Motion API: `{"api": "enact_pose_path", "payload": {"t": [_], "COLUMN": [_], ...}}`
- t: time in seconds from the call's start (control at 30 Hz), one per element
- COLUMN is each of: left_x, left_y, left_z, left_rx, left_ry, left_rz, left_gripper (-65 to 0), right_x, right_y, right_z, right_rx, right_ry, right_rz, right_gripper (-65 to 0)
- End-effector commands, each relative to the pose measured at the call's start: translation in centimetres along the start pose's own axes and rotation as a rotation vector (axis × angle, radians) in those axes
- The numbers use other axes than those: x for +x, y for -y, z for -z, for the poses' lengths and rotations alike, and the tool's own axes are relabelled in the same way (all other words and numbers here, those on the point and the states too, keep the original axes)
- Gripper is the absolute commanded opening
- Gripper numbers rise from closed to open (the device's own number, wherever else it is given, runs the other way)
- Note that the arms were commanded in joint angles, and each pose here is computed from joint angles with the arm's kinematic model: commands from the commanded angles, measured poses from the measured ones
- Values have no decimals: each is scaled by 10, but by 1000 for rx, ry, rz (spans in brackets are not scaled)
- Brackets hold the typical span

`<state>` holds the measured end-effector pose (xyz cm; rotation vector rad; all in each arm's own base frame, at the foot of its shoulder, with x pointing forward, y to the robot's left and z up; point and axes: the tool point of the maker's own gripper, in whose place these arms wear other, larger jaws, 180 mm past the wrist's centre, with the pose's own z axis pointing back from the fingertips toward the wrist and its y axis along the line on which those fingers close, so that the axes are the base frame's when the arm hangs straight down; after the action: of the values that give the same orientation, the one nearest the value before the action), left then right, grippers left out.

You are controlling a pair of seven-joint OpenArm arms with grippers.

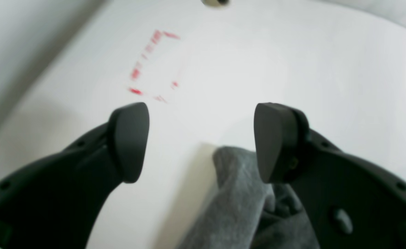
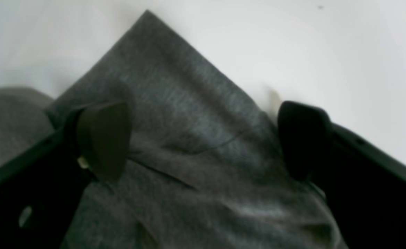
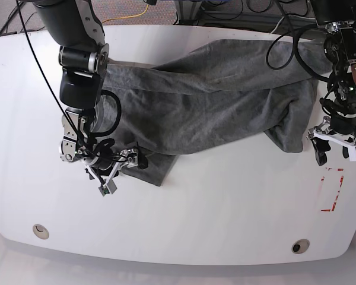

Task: Layout the t-shirt on the table in an organized manner, then fold the t-shirt properly
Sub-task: 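Move both grippers to the shirt's hem edge and grasp it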

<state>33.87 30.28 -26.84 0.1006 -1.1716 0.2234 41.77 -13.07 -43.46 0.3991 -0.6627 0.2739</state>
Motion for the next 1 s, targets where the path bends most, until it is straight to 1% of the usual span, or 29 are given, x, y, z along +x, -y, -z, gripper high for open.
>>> {"api": "enact_pose_path", "payload": {"t": [0.0,0.03,0.1,0.17,0.2,0.27,0.37,0.5,0.53,0.57,0.63,0.67,0.8,0.87,0.93,0.97], "left_x": [18,17,16,12,11,11,17,15,13,11,6,4,2,-5,-12,-15], "left_y": [-5,-5,-5,0,1,3,7,10,10,10,10,10,11,9,8,7], "left_z": [0,0,0,1,1,2,4,7,7,8,10,11,20,26,32,36], "left_rx": [10,10,9,3,2,-1,-5,-9,-9,-8,-6,-5,-3,1,5,8], "left_ry": [53,52,50,46,45,48,63,59,56,49,37,31,22,-13,-50,-67], "left_rz": [14,12,7,-13,-18,-29,-44,-69,-72,-76,-84,-90,-120,-133,-146,-155], "left_gripper": [-210,-210,-210,-207,-207,-207,-206,-206,-207,-208,-208,-208,-208,-208,-208,-208], "right_x": [-54,-54,-53,-55,-53,-52,-48,-47,-47,-47,-45,-45,-44,-41,-37,-35], "right_y": [-5,-7,-10,-12,-13,-13,-13,-13,-13,-13,-12,-12,-11,-10,-10,-10], "right_z": [2,0,-1,-4,-5,-7,-9,-9,-9,-9,-10,-10,-10,-12,-13,-14], "right_rx": [-13,-17,-23,-29,-31,-39,-45,-46,-46,-46,-47,-47,-50,-56,-60,-63], "right_ry": [-213,-211,-209,-212,-209,-201,-190,-186,-186,-186,-184,-184,-183,-175,-166,-160], "right_rz": [-43,-63,-100,-128,-132,-144,-155,-157,-157,-157,-158,-158,-161,-166,-173,-177], "right_gripper": [0,0,-33,-86,-98,-160,-287,-480,-507,-549,-588,-596,-599,-609,-645,-650]}}
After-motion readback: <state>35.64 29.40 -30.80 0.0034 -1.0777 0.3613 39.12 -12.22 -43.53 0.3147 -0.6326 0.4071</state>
